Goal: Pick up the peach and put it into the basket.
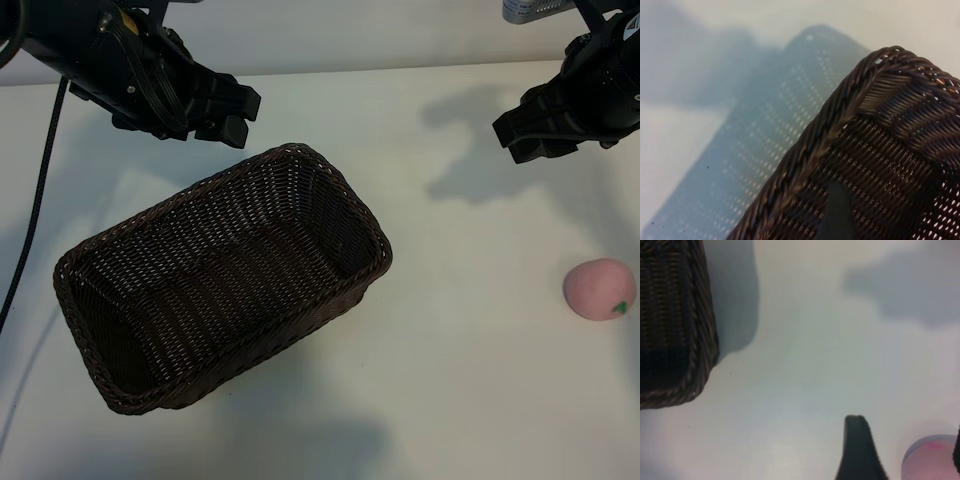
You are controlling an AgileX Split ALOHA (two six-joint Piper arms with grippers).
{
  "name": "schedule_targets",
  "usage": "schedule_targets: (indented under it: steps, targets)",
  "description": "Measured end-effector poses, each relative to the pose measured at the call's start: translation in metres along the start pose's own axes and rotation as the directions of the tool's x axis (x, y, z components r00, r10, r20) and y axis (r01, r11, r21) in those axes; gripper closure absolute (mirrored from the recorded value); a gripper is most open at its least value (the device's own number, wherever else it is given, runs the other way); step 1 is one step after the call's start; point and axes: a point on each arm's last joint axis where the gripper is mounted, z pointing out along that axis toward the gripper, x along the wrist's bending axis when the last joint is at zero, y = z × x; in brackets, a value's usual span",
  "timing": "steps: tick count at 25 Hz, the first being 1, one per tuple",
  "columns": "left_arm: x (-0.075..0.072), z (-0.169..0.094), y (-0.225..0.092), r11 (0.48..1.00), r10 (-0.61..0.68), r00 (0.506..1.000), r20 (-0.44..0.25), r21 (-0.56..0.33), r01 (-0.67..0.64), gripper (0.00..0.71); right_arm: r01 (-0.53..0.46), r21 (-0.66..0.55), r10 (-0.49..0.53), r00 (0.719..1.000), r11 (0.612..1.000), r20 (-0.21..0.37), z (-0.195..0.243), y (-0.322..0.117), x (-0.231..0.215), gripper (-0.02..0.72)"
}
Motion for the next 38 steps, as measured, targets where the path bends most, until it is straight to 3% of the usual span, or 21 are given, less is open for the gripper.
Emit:
schedule_targets:
  steps: [8,17,20,23,26,31,38]
  targets:
    - [0.0,0.0,0.007,0.997,0.005,1.0,0.0,-0.076,-0.005,0.118,0.0,0.0,0.0,1.0,1.0,0.001,0.0,0.0,0.0,0.244]
    - [0.0,0.0,0.008,0.996,-0.005,1.0,0.003,-0.086,0.005,0.118,0.001,0.0,-0.001,1.0,1.0,0.002,0.0,0.0,0.0,0.244]
    - [0.001,-0.002,0.002,1.0,-0.019,1.0,-0.013,-0.024,0.019,0.118,0.001,0.0,-0.001,1.0,1.0,0.002,0.0,0.0,0.0,0.244]
    - [0.006,-0.012,-0.008,0.998,-0.046,0.996,-0.079,0.038,0.049,0.118,0.002,0.0,-0.002,1.0,1.0,0.003,0.0,0.0,0.0,0.244]
    - [0.013,-0.024,-0.027,0.993,-0.105,0.982,-0.154,0.043,0.113,0.118,0.002,0.0,-0.002,1.0,1.0,0.003,0.0,0.0,0.0,0.244]
    - [0.022,-0.044,-0.075,0.971,-0.226,0.949,-0.22,0.031,0.238,0.118,0.002,0.0,-0.002,1.0,1.0,0.003,0.0,0.0,0.0,0.244]
    - [0.033,-0.04,-0.14,0.906,-0.399,0.872,-0.284,0.024,0.422,0.118,0.002,0.0,-0.002,1.0,1.0,0.003,0.0,0.0,0.0,0.244]
